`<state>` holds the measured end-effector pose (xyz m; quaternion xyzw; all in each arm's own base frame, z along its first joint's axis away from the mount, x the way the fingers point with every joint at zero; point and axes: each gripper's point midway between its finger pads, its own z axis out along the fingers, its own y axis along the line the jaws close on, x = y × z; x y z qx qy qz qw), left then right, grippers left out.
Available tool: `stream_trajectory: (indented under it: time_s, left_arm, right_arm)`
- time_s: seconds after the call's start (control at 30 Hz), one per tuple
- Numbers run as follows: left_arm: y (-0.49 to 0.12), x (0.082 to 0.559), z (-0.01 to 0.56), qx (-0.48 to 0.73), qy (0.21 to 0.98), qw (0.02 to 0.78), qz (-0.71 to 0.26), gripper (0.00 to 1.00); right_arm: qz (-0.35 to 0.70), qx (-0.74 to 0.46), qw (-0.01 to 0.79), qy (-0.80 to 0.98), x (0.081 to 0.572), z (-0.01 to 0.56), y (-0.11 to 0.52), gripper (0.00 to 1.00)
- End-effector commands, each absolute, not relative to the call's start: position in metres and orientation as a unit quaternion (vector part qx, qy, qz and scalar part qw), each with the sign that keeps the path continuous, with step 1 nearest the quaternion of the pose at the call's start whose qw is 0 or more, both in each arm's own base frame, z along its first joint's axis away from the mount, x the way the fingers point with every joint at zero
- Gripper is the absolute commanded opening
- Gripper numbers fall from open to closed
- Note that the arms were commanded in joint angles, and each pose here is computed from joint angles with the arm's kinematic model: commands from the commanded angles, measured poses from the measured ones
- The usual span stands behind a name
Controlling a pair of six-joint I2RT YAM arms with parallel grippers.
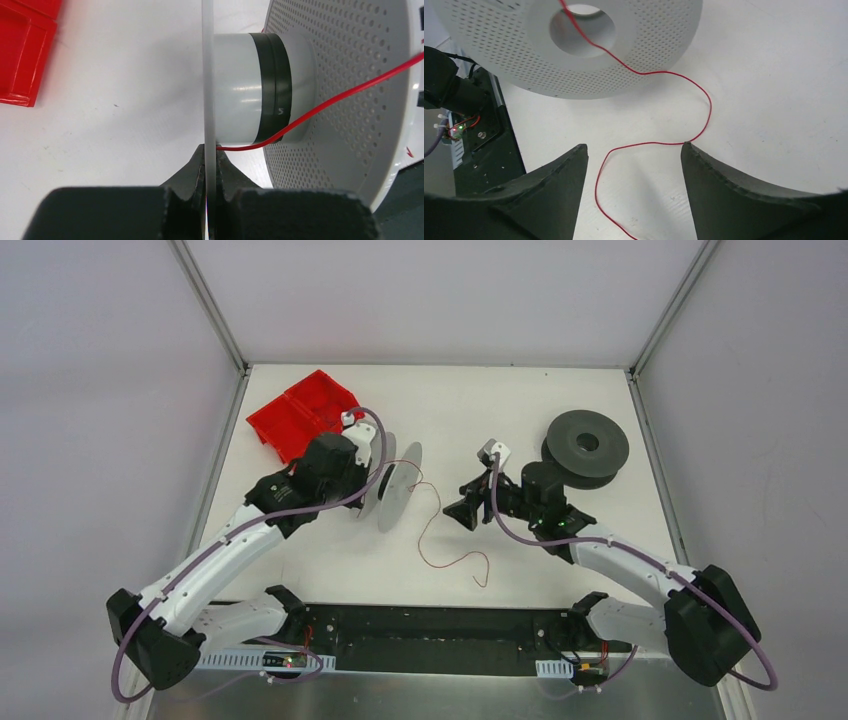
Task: Wrap the cables
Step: Wrap the cable around the cable reel.
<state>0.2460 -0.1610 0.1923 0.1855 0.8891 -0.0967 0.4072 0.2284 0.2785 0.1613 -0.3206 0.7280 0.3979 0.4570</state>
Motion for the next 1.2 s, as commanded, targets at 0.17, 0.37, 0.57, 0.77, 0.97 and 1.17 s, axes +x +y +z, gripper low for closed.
stream_trajectory:
  time_s: [0.17,0.37,0.57,0.77,0.97,1.17]
  left_arm:
    - [-0.164,0.233,0.267,0.155,0.856,0.465,-0.167,0.0]
    - [-0.162,0.223,0.282,0.159,0.85,0.468,-0.181,0.0]
    - [-0.158,0.219,0.292,0.148,0.844,0.481,-0.186,0.0]
    - [-0.15,0.222,0.291,0.13,0.847,0.487,-0.169,0.0]
    - [-0.154,0.21,0.277,0.178,0.863,0.443,-0.168,0.0]
    - [-0.152,0.201,0.255,0.188,0.887,0.392,-0.157,0.0]
  right_arm:
    - [0.419,-0.367,0.513,0.654,0.252,0.176,0.308,0.76]
    - [0.428,-0.355,0.542,0.63,0.271,0.17,0.321,0.77]
    - [0.453,-0.331,0.496,0.662,0.279,0.146,0.335,0.74]
    - [0.42,-0.264,0.501,0.709,0.304,0.129,0.325,0.36]
    - [0.419,-0.157,0.522,0.726,0.346,0.165,0.284,0.0]
    - [0.371,-0.131,0.532,0.75,0.371,0.171,0.252,0.0]
